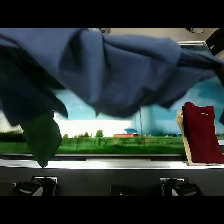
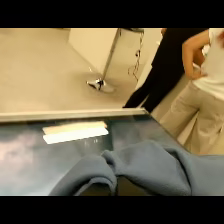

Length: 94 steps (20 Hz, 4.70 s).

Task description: Fold the shirts.

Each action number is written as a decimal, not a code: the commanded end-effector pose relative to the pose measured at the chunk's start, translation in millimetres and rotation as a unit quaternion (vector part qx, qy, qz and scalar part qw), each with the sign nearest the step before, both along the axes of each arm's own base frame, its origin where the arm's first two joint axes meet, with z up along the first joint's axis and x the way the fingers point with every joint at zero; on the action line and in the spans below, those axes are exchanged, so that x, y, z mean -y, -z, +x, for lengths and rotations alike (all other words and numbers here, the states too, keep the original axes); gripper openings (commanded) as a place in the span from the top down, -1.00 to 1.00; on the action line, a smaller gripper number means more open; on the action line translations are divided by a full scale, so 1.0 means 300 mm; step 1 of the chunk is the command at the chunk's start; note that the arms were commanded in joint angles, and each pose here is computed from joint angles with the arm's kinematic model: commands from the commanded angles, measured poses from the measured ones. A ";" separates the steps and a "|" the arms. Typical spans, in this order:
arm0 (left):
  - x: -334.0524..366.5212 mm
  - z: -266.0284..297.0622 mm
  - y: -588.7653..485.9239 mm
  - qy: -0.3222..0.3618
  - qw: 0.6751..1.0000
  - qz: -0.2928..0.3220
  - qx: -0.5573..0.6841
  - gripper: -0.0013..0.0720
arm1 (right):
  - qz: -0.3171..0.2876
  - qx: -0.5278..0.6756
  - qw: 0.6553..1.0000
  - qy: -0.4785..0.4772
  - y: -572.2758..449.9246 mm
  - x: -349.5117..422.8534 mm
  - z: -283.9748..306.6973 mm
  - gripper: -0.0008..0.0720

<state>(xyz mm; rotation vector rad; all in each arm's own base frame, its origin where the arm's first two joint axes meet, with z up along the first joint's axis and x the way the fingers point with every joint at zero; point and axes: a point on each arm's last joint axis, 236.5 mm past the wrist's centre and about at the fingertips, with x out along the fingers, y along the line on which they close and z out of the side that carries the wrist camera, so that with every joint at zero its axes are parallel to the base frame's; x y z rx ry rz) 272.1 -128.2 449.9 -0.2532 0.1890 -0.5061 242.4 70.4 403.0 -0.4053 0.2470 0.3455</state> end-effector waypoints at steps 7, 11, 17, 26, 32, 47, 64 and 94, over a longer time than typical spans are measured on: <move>0.002 0.004 0.784 0.041 0.943 0.146 -0.297 0.89 | -0.092 -0.459 0.883 0.024 0.828 0.079 -0.228 0.88; 0.040 0.153 1.012 0.049 0.931 0.162 -0.323 0.89 | -0.085 -0.498 0.862 0.033 1.116 0.059 -0.155 0.87; 0.089 0.531 1.313 0.038 0.917 0.174 -0.356 0.89 | -0.066 -0.502 0.860 0.063 1.404 -0.002 0.234 0.87; -0.114 0.522 1.358 0.034 0.843 0.197 -0.499 -0.92 | 0.091 -0.452 0.886 0.051 1.281 -0.042 0.676 -0.59; -0.162 0.181 1.493 0.044 0.789 0.159 -0.592 -0.92 | 0.078 -0.543 0.834 0.059 1.248 0.340 0.476 -0.74; 0.141 -0.011 1.855 -0.005 0.801 0.034 -0.597 -0.44 | 0.134 -0.673 0.727 0.016 1.573 0.229 0.139 -0.98; 0.134 0.031 1.845 -0.020 0.814 0.024 -0.581 0.88 | 0.215 -0.623 0.752 -0.010 1.702 -0.276 0.202 -0.92; -0.544 -0.011 0.237 -0.291 0.953 0.063 -0.054 0.89 | -0.026 -0.117 0.965 0.235 0.136 0.425 0.048 0.87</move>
